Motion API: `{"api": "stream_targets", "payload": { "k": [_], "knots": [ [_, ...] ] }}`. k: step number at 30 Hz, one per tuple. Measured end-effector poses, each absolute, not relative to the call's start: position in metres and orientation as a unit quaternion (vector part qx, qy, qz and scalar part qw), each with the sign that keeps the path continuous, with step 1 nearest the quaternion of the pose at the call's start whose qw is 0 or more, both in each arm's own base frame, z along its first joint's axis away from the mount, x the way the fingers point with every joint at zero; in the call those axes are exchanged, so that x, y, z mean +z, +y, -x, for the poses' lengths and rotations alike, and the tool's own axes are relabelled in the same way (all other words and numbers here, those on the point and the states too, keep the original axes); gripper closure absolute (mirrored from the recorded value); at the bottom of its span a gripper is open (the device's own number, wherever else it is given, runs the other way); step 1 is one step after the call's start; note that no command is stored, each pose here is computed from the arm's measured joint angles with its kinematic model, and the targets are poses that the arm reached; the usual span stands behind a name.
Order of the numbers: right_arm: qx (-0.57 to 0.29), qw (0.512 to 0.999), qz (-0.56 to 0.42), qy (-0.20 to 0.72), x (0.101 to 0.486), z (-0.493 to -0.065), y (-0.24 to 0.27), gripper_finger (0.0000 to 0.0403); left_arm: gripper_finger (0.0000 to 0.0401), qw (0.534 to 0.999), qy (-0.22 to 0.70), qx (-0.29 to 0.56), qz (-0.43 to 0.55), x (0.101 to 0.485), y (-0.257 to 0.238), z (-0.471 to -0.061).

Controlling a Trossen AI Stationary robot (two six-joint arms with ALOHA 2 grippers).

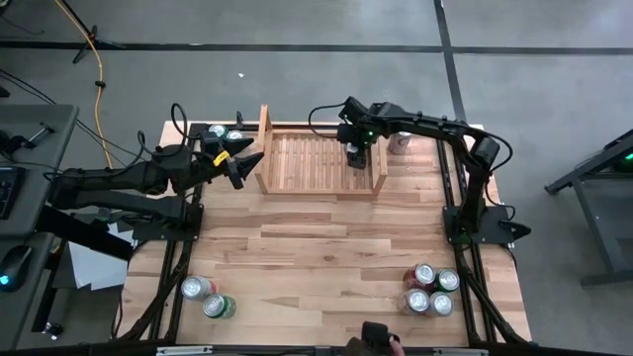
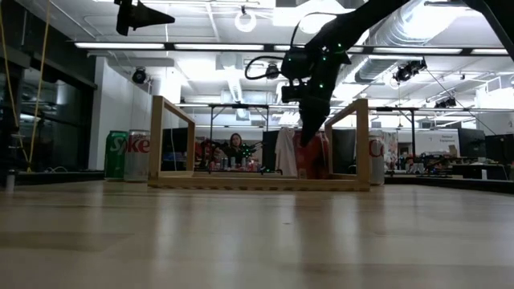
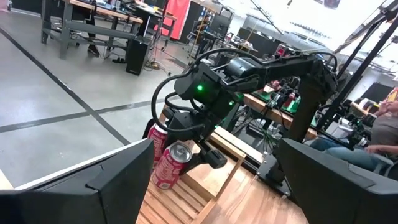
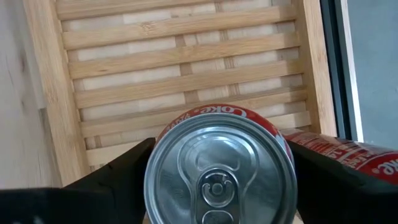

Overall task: Place canned beverage on shelf
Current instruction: Put the left red soda can aligned with the other red soda can on the shelf

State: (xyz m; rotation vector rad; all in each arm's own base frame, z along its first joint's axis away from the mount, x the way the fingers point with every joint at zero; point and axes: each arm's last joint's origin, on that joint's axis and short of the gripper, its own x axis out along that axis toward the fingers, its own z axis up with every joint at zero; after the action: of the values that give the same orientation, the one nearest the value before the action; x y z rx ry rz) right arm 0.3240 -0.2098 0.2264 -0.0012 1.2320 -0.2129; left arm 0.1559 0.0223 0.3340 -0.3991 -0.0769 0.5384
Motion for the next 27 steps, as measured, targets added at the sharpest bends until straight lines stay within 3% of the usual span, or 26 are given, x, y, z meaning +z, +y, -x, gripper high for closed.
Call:
{"api": "stream_targets", "payload": {
  "k": [8, 20, 27],
  "knots": [
    [-0.106, 0.802, 0.007, 0.588, 0.224, -0.322, -0.210, 0.0064, 0.0066, 0.944, -0.038, 0.264, 0.196, 0.334, 0.022, -0.156],
    [-0.128, 0.791, -0.001, 0.598, 0.224, -0.321, -0.210, 0.0058, 0.0066, 0.944, -0.038, 0.264, 0.196, 0.334, 0.022, -0.156],
    [-0.137, 0.804, 0.007, 0.579, 0.249, -0.327, -0.214, 0.0057, 0.0066, 0.944, -0.037, 0.263, 0.196, 0.334, 0.022, -0.156]
  ]
}}
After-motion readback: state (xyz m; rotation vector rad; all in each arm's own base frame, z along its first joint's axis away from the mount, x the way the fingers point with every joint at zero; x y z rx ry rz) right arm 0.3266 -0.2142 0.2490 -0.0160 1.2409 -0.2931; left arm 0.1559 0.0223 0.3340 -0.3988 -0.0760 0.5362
